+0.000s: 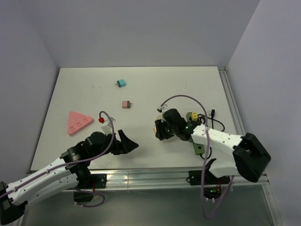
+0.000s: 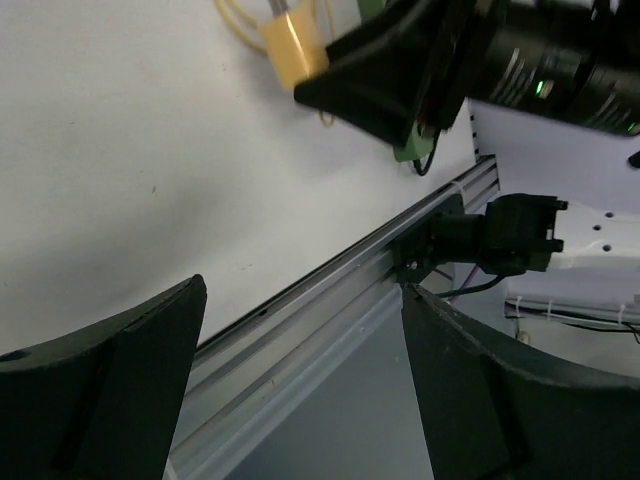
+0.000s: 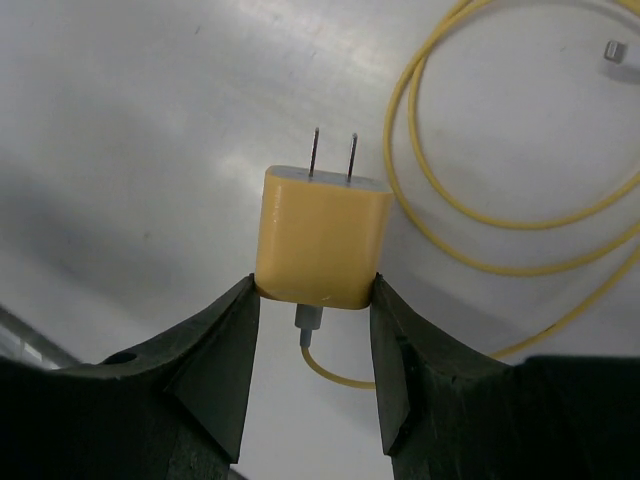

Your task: Insert the plug

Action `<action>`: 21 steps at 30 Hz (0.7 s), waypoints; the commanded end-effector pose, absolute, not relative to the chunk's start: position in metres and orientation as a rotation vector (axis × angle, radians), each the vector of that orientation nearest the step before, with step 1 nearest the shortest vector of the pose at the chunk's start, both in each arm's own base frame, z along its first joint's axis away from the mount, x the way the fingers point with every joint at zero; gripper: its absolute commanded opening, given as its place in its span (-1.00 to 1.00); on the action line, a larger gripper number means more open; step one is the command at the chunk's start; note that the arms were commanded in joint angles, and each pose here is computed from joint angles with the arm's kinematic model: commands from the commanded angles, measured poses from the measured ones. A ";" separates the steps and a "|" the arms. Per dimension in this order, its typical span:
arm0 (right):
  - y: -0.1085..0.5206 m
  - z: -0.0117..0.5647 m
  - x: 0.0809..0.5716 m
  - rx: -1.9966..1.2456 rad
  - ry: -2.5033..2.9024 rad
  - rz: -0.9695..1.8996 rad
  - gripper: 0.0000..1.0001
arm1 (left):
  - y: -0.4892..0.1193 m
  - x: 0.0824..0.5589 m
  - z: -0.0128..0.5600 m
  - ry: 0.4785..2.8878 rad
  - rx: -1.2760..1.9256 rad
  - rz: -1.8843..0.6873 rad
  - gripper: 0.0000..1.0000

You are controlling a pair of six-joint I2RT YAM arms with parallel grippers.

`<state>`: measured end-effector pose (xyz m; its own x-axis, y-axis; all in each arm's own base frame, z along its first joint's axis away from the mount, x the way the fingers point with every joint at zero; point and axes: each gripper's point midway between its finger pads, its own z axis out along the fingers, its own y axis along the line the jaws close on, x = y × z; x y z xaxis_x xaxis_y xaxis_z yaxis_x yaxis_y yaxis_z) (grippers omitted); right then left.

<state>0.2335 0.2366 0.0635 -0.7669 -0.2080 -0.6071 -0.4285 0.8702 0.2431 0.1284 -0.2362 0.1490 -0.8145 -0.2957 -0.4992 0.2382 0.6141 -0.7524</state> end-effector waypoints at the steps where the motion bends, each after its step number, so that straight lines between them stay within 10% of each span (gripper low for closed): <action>1: 0.268 0.102 0.208 -0.647 2.218 0.715 -1.00 | -0.242 0.129 0.189 2.114 -0.020 -1.270 0.68; 21: 0.324 0.126 0.110 -1.101 1.872 0.823 -1.00 | -0.260 0.104 0.161 2.126 0.090 -1.470 0.61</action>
